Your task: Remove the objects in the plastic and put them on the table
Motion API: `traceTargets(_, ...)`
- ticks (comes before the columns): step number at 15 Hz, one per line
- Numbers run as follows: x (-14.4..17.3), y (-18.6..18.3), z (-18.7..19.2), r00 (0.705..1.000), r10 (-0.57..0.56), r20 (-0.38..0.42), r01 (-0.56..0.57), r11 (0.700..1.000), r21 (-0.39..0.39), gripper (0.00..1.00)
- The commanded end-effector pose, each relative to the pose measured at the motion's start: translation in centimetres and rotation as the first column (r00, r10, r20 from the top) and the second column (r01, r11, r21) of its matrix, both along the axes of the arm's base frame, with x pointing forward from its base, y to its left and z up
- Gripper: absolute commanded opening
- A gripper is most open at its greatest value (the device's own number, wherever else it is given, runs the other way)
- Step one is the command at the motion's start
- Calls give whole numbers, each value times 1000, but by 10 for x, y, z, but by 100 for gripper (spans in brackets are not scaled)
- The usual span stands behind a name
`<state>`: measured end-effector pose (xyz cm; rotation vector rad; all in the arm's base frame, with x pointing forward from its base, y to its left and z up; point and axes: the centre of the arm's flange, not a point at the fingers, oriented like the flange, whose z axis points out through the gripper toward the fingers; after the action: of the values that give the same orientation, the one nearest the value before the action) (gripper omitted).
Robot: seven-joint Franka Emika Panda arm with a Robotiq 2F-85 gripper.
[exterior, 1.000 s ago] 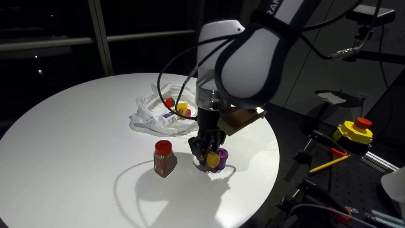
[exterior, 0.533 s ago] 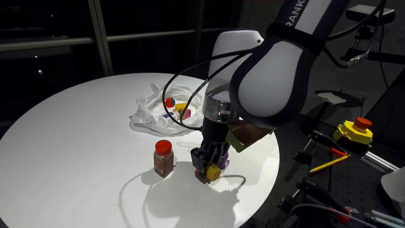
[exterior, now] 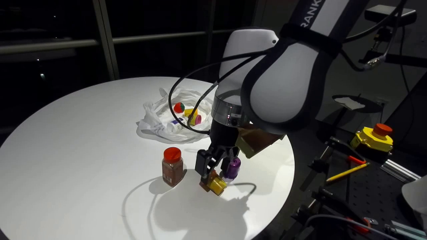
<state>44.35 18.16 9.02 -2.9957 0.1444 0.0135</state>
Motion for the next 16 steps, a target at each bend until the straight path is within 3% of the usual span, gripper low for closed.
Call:
traceTargets(1, 20, -7, 28, 994, -49, 98, 47, 998, 32, 100)
traceTargets(3, 38, -14, 47, 987, -77, 141, 72, 997, 38, 100)
traceTargets(8, 102, -46, 79, 971, -213, 106, 209, 977, 49, 100)
traceTargets(12, 152, -75, 79, 948, -306, 92, 305, 952, 21, 100)
traceTargets(16, 197, -94, 74, 966, -242, 94, 245, 969, -24, 100)
